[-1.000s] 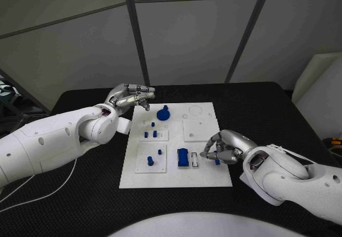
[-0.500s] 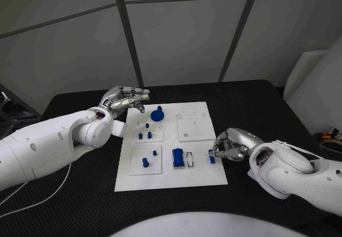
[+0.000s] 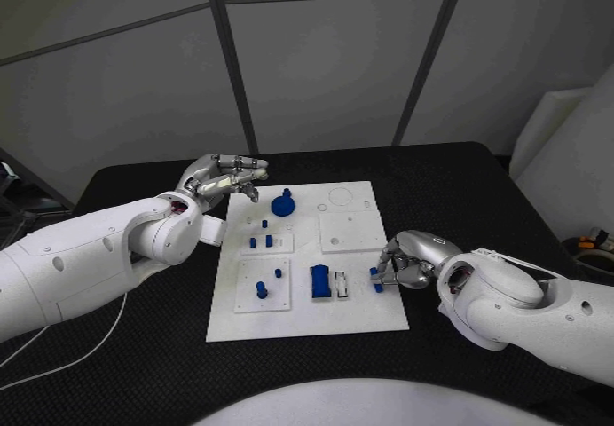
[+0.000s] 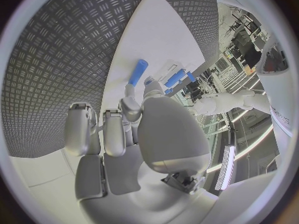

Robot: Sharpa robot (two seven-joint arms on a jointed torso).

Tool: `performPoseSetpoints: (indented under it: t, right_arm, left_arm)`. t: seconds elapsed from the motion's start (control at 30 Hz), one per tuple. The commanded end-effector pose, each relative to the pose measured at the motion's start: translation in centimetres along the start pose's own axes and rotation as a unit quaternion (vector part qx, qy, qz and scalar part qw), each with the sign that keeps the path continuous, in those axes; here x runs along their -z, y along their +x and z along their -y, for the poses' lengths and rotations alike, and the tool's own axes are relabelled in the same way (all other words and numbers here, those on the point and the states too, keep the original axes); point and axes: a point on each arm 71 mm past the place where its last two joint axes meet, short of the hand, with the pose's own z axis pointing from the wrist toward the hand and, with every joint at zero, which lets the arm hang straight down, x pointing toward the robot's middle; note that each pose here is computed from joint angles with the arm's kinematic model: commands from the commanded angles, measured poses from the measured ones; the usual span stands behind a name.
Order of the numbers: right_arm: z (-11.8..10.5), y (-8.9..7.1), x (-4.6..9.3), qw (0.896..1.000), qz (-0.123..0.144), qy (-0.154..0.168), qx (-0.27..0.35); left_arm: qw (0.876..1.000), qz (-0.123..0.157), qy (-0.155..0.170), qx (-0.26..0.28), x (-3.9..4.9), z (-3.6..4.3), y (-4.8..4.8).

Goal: Assemble the parts on the task board

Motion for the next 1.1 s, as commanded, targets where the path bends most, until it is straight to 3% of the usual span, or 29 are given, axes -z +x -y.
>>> performPoseSetpoints:
  t: [0.03,0.7,1.1]
  right_arm:
    - [0.1,0.4,-0.2,0.999,-0.026,0.010,0.031]
    - [-0.9,1.9,-0.7,0.996,-0.044,0.004,0.082]
    - [-1.5,2.5,-0.7,0.985,-0.063,0.007,0.158]
  left_arm:
    - [1.000,-0.005,0.003,0.003,0.00,0.13,0.10]
    - [1.000,-0.007,0.001,0.004,0.02,0.02,0.12]
    - [1.000,-0.007,0.000,0.004,0.05,-0.04,0.09]
